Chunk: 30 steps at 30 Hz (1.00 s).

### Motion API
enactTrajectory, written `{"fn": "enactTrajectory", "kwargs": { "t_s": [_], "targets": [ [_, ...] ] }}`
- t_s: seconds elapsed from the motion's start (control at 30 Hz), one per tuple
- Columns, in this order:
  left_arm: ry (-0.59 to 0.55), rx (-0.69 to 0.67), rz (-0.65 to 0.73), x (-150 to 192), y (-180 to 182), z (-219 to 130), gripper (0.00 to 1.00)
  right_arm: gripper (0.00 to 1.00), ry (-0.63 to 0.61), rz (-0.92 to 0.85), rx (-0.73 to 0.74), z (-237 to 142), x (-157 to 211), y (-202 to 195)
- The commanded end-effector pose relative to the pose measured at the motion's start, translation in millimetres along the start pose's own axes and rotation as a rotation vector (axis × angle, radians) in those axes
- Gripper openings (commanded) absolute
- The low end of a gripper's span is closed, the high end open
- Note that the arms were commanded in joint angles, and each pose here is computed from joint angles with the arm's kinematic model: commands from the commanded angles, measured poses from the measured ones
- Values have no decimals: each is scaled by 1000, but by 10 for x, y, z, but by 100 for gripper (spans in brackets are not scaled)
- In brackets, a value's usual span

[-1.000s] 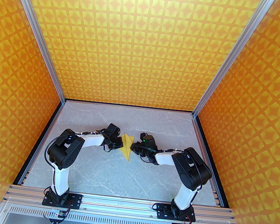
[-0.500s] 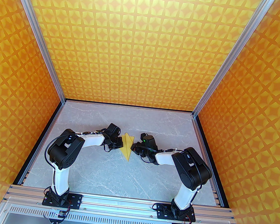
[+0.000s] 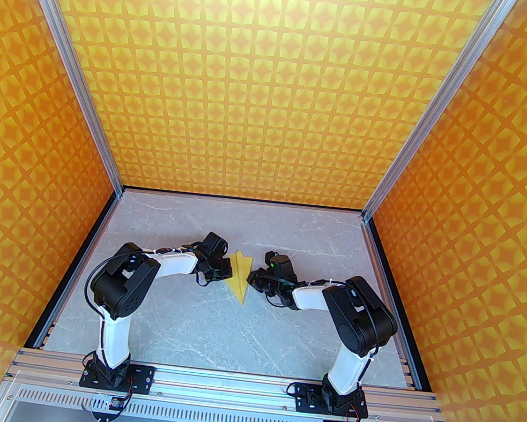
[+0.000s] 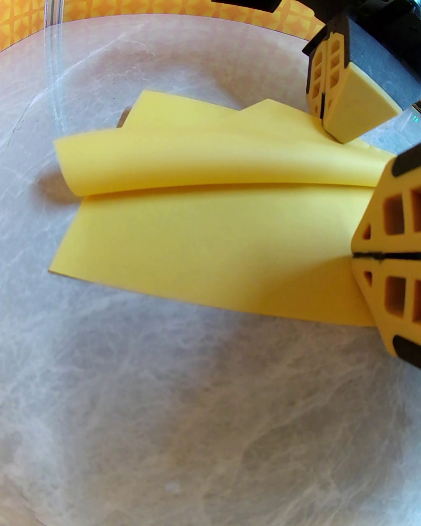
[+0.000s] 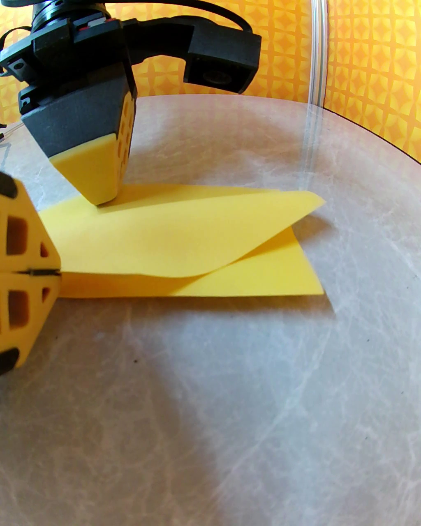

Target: Fold a paper plane with a square sheet of paper (fold left side to right side)

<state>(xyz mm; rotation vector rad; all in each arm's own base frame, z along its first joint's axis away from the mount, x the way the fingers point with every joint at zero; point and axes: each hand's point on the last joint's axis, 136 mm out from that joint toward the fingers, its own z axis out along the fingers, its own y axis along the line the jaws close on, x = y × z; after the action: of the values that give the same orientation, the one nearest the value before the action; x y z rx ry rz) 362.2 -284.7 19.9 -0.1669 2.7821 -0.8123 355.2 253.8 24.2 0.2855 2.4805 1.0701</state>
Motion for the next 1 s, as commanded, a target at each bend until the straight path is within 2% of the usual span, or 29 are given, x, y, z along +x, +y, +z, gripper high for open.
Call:
{"fn": "enactTrajectory", "kwargs": {
  "t_s": [0.0,0.97],
  "targets": [
    [41,-57,9,117,121,90,9,0,23,-11,13,50,8,-38],
    [22,-41,33,42,8,5,10,0,47,7,73,68,85,-207]
  ]
}}
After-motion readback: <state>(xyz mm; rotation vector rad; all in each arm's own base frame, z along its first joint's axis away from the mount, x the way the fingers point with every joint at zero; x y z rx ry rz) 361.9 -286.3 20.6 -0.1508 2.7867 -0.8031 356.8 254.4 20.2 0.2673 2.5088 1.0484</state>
